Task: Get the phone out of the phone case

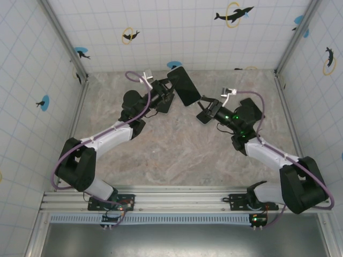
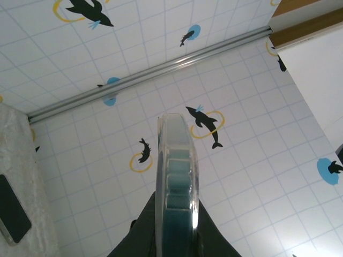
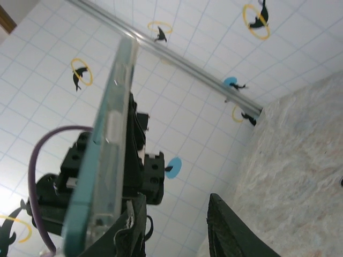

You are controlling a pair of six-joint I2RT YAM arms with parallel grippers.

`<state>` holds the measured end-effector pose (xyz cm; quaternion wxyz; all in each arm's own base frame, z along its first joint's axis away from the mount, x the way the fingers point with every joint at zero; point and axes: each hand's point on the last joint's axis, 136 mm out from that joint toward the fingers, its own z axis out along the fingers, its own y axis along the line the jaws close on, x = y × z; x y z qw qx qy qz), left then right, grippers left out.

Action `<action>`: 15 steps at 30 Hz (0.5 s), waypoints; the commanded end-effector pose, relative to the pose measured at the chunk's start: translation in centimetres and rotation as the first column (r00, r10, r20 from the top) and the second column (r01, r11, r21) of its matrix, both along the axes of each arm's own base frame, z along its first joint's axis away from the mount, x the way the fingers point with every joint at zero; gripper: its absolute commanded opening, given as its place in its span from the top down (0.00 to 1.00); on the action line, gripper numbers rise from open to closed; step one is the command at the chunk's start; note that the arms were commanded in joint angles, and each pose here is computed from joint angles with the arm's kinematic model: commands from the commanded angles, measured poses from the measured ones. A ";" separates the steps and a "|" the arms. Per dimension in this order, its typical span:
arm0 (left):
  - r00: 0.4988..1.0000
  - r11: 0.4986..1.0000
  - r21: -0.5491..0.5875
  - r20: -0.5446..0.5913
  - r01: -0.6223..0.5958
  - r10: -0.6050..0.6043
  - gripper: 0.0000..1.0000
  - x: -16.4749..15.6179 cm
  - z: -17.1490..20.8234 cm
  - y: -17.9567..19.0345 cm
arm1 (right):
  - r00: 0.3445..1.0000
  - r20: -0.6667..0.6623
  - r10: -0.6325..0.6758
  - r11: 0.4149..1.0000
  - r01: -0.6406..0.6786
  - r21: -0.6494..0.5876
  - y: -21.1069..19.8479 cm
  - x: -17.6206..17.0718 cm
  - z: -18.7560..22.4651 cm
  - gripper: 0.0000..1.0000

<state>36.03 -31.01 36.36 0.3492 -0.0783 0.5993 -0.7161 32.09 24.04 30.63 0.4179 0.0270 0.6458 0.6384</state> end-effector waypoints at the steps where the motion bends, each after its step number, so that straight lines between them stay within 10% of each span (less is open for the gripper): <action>1: 0.998 0.999 -0.033 0.063 -0.023 0.025 1.00 -0.4 1.8 0.7 | 0.997 0.069 -0.019 0.998 0.015 0.060 -1.1 -0.7 2.5 0.65; 15: 0.997 0.999 -0.019 0.059 -0.046 0.047 1.00 -0.2 1.3 1.4 | 0.997 0.065 -0.029 0.995 0.022 0.101 -2.3 -0.9 3.2 0.65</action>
